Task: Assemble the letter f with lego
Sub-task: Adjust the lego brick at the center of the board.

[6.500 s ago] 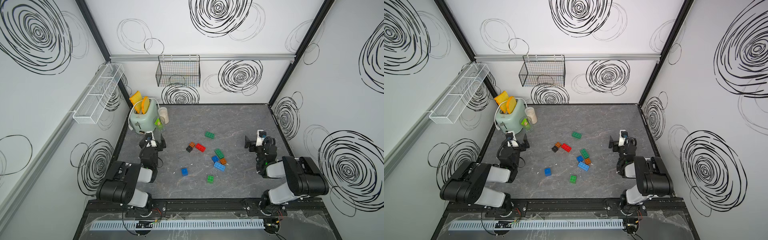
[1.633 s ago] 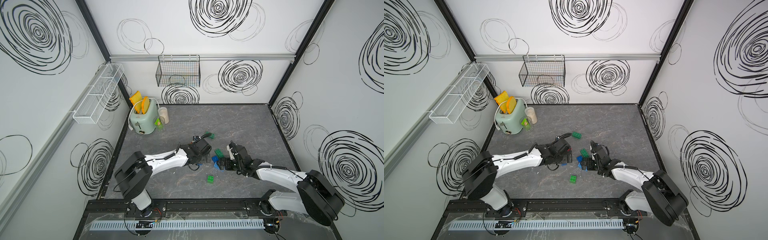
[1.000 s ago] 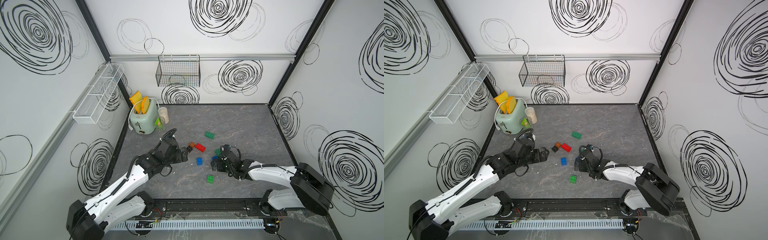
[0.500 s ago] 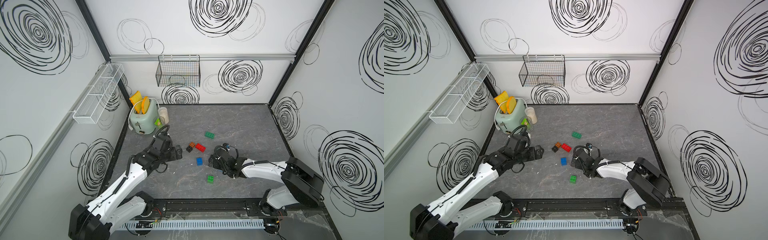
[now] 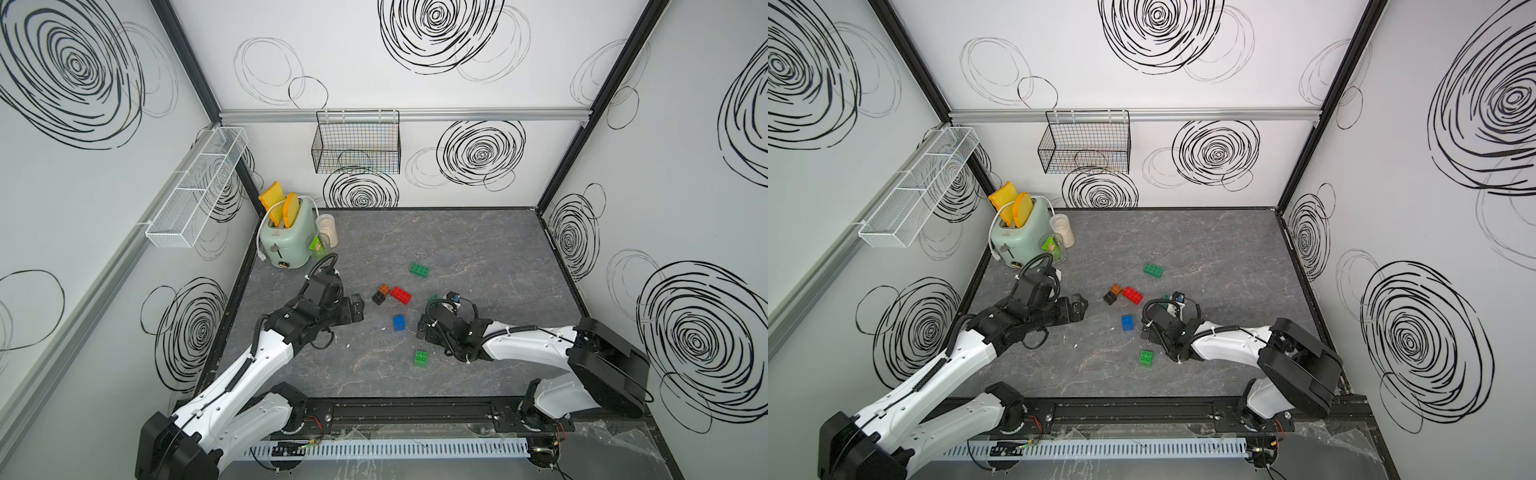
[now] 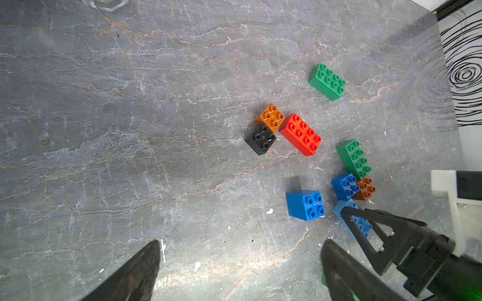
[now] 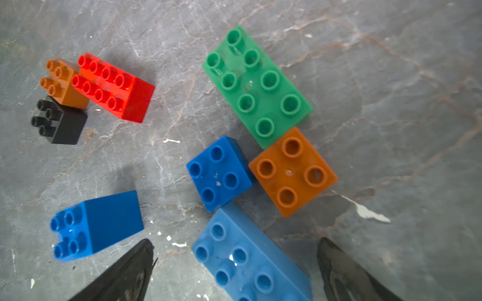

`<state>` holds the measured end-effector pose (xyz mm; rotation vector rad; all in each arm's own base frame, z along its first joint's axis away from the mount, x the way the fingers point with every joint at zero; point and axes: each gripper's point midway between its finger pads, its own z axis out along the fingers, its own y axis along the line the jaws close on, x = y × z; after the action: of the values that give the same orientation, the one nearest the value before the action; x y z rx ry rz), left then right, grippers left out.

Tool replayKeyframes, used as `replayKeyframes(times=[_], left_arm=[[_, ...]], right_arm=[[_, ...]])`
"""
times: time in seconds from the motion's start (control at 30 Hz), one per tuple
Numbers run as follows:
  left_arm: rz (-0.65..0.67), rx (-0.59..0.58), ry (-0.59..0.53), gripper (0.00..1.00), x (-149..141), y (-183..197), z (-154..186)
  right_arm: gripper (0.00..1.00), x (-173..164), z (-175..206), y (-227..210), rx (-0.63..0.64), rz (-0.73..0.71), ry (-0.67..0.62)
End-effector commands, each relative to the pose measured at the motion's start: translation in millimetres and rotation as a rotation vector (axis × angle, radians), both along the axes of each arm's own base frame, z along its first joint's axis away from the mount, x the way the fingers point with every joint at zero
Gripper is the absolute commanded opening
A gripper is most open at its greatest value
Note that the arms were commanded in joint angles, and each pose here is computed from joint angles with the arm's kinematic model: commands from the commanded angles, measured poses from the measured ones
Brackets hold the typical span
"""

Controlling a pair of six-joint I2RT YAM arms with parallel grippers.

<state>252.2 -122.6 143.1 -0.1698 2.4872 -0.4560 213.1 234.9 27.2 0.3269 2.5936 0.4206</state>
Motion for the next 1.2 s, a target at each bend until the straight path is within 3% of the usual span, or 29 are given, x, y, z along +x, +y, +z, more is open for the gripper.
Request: replayKeyframes(times=[0.0, 0.17, 0.43, 0.7, 0.9, 1.17], left_arm=[[-0.009, -0.009, -0.039, 0.98, 3.6, -2.5, 4.0], [-0.01, -0.008, -0.045, 0.98, 3.2, -2.7, 5.3], [-0.005, -0.004, -0.037, 0.98, 3.7, -1.8, 2.7], [0.004, -0.002, -0.025, 0.98, 5.5, 0.3, -0.4], [0.014, 0.002, -0.024, 0.98, 6.7, 2.9, -1.3], [0.021, -0.002, -0.014, 0.98, 7.7, 4.5, -4.3]], right_arm=[[0.99, -45.9, -39.3, -38.8, -0.101, -0.018, 0.187], [0.99, -63.3, -29.1, -25.3, -0.124, 0.084, 0.183], [0.99, -82.9, -20.4, 9.2, 0.063, 0.21, 0.208], [0.99, -73.3, -21.1, 23.0, 0.202, 0.236, 0.205], [0.99, -58.4, -37.1, -8.9, 0.123, 0.142, 0.211], [0.99, -15.5, -36.2, -65.5, 0.062, -0.005, 0.097]])
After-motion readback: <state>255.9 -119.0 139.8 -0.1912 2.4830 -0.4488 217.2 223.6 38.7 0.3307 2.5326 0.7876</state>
